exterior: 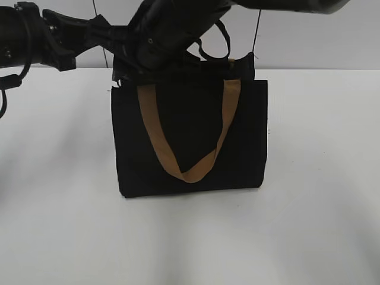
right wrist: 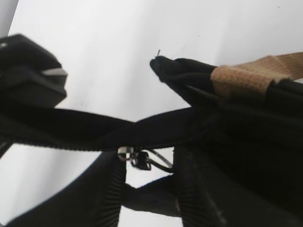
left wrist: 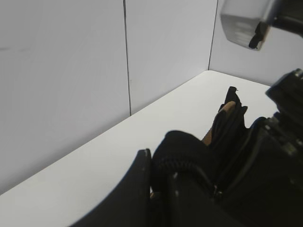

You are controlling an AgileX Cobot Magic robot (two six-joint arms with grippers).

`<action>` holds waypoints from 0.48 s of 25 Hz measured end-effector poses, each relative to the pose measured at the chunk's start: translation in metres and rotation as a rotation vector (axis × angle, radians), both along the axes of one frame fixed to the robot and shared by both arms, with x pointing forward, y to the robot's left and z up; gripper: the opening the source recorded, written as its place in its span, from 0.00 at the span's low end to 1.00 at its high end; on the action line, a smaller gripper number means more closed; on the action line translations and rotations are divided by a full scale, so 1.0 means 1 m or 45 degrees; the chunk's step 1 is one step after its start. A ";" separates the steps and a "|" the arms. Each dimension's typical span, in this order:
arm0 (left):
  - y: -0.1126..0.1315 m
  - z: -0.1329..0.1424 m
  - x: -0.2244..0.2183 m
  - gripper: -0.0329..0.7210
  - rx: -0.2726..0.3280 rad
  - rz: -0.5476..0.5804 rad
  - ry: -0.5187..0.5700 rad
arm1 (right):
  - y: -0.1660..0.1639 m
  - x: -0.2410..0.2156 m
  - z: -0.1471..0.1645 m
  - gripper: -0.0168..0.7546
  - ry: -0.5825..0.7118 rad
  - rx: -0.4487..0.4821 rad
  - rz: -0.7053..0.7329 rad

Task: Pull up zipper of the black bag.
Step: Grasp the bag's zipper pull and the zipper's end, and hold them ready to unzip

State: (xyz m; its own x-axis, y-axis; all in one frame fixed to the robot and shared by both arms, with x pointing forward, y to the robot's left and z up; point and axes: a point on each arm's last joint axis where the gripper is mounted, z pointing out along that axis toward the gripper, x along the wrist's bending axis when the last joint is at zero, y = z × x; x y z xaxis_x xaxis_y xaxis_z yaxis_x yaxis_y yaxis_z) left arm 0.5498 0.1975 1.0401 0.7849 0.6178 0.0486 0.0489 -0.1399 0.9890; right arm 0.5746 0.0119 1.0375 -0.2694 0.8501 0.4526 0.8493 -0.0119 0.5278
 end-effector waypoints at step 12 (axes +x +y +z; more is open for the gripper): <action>0.000 0.000 0.000 0.07 -0.042 0.006 0.049 | 0.002 0.003 0.002 0.01 -0.081 -0.002 0.027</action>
State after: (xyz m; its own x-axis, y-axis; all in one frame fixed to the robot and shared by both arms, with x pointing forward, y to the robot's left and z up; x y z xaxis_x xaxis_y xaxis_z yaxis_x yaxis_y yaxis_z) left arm 0.5496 0.1974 1.0402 0.7827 0.6224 -0.0024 0.0878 -0.1067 0.9904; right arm 0.5773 0.0135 1.0396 -0.3151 0.8447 0.4328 0.8143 0.0064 0.5804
